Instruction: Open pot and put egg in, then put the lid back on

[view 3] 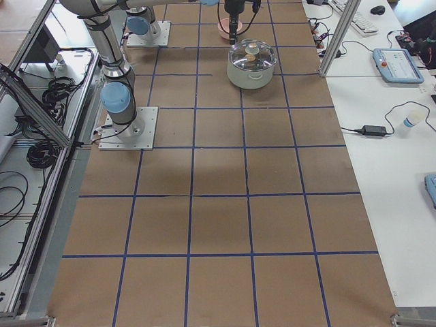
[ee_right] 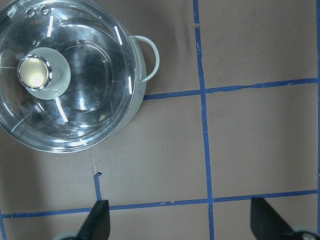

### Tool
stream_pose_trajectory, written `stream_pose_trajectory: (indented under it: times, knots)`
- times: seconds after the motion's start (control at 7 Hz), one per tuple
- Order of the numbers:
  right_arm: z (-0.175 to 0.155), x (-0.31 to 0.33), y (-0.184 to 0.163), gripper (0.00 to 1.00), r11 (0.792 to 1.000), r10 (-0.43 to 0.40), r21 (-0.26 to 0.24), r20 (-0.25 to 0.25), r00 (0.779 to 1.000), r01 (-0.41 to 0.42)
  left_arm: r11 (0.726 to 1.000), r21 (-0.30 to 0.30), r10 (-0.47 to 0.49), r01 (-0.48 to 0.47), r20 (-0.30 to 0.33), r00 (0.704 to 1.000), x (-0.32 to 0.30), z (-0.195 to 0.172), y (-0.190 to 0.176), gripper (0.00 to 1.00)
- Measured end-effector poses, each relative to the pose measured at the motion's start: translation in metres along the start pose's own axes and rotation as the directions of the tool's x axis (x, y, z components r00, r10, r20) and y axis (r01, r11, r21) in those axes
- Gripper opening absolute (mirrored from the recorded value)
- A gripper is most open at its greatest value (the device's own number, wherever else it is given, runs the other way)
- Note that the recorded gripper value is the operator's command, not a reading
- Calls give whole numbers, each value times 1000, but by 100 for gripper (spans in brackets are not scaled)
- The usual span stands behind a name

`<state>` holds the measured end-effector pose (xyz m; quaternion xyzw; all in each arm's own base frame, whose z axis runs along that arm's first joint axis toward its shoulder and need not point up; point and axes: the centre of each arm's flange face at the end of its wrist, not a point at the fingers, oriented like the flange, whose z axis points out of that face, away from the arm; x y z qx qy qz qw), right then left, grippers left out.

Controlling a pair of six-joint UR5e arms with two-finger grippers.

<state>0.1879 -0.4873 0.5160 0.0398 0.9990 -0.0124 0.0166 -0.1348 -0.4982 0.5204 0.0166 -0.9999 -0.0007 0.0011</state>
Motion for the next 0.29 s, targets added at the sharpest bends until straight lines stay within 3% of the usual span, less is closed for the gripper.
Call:
stream_pose_trajectory:
  times: [0.29]
  knots:
    - [-1, -3, 0, 100, 999, -33, 10, 3, 999, 33, 1000, 13, -9, 9, 1, 1000, 0, -1, -3, 100]
